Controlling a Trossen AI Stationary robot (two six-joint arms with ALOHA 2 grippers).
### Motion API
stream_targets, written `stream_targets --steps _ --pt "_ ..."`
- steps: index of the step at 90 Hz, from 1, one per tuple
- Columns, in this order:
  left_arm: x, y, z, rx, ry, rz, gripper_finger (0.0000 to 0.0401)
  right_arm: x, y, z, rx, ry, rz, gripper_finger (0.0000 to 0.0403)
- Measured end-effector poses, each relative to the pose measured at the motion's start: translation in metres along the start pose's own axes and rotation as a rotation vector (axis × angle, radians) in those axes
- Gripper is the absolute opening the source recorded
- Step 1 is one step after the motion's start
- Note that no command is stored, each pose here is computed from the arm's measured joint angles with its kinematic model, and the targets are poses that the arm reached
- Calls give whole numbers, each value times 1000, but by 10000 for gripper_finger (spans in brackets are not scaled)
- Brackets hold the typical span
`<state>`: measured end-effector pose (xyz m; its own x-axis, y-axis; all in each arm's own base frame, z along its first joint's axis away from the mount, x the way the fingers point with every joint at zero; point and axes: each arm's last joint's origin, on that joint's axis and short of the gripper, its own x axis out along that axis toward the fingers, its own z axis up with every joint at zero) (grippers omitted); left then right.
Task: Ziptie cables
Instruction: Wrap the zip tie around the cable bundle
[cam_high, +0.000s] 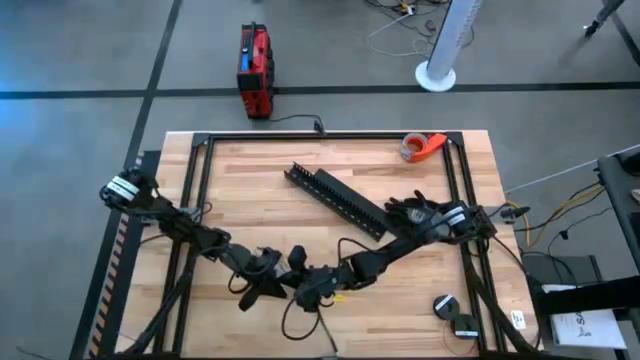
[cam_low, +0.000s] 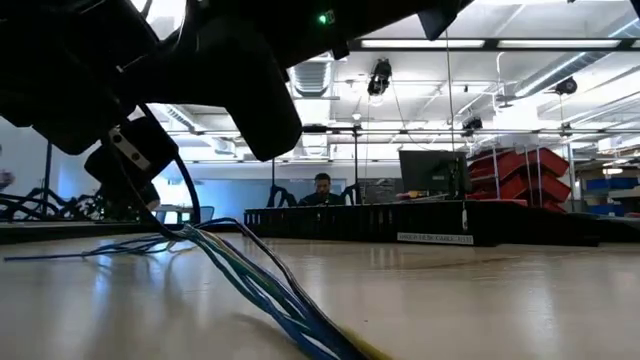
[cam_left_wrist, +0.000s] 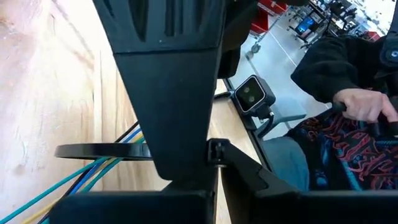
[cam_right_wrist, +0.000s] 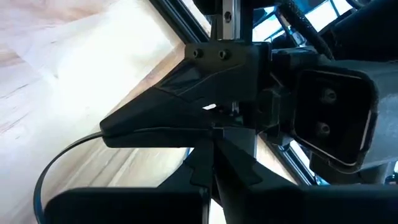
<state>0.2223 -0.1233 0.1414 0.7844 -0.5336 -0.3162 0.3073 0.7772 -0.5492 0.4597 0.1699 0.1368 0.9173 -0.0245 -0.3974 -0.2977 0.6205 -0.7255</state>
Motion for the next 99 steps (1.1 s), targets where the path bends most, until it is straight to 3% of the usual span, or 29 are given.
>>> stream_targets --steps 27,61,99 --pt "0 0 0 0 3 1 0 -3 10 2 -19 28 47 0" --pt "0 0 0 1 -5 5 0 -14 18 13 -26 81 18 0" --pt "0 4 3 13 -27 42 0 -23 30 21 59 164 -93 0"
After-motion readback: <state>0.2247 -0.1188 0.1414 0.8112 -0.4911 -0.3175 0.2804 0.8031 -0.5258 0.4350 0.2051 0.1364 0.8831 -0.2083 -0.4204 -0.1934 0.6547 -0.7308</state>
